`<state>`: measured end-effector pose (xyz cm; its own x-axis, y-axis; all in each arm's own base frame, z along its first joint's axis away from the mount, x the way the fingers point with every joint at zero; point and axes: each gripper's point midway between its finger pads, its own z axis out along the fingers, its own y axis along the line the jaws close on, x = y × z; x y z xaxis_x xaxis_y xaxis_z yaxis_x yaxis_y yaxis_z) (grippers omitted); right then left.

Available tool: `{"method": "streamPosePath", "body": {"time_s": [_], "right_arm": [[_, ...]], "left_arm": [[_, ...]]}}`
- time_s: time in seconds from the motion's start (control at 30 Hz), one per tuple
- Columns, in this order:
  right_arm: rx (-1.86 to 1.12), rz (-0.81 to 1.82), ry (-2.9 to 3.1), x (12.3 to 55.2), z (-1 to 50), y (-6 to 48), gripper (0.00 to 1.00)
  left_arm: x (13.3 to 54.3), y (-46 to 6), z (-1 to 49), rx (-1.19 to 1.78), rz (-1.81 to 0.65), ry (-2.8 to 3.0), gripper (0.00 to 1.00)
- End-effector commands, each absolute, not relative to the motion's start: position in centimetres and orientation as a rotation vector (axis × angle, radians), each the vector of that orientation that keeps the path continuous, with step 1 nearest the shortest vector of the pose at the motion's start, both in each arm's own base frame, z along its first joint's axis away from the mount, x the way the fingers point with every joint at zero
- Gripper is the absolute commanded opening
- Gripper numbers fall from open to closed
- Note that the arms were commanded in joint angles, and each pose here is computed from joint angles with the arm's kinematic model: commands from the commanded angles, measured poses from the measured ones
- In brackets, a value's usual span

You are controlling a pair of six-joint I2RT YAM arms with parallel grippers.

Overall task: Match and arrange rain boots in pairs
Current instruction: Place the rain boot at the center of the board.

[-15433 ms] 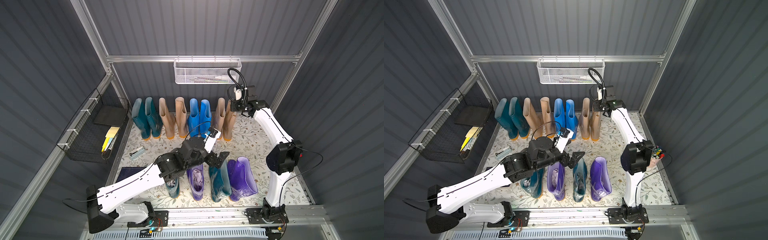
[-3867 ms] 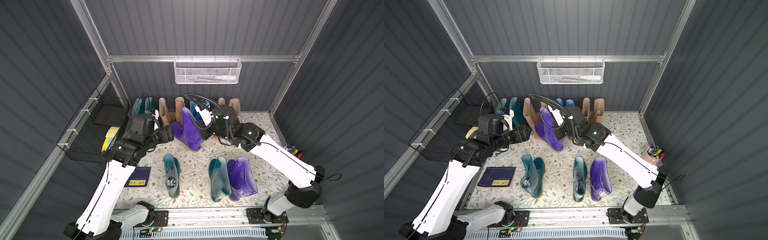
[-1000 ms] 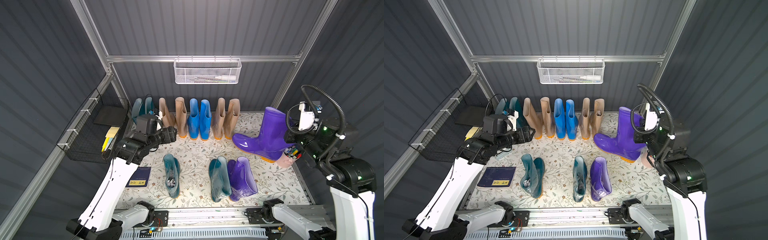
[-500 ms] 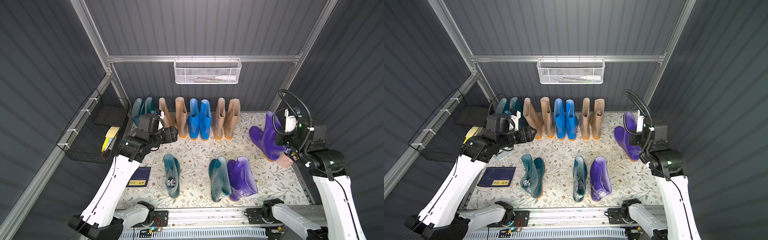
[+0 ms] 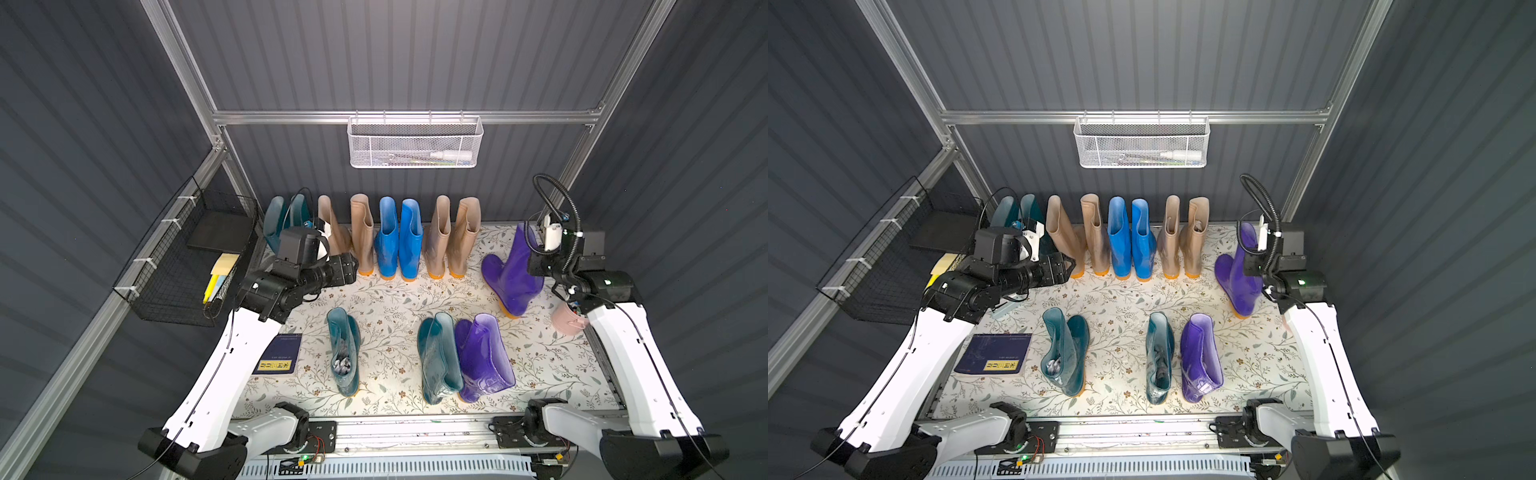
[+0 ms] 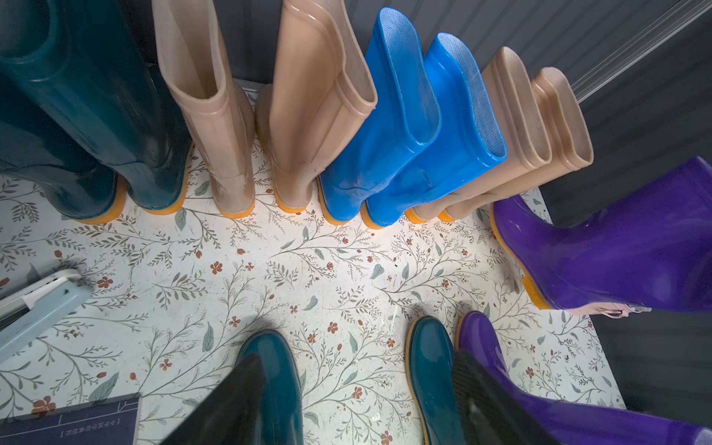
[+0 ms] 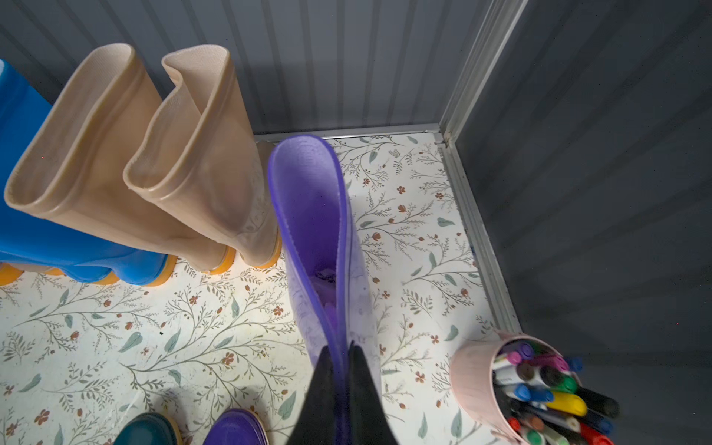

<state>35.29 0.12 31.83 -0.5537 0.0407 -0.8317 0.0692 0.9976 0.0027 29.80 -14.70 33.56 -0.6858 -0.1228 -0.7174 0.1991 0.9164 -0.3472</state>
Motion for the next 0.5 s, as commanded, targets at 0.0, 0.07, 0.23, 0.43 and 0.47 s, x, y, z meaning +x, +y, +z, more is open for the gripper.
{"method": "streamPosePath", "body": {"time_s": [0.0, 0.07, 0.23, 0.43, 0.47], "right_arm": [[0.105, 0.051, 1.947, 38.8, 36.1, 0.7, 0.0], [0.121, 0.079, 1.961, 40.3, 35.1, 1.0, 0.0], [0.161, 0.164, 1.955, 42.8, 34.1, 1.8, 0.0], [0.187, 0.184, 1.953, 44.1, 33.3, 1.9, 0.0], [0.186, 0.179, 1.956, 44.1, 33.3, 1.9, 0.0]], "left_arm": [[30.1, -15.1, 33.8, 0.077, -0.53, 2.269, 0.79], [30.1, -15.2, 33.6, 0.079, -0.539, 2.274, 0.79], [30.4, -15.4, 33.4, 0.073, -0.546, 2.282, 0.79], [30.7, -15.7, 33.2, 0.066, -0.554, 2.291, 0.78], [30.8, -15.8, 33.0, 0.065, -0.556, 2.295, 0.78]]}}
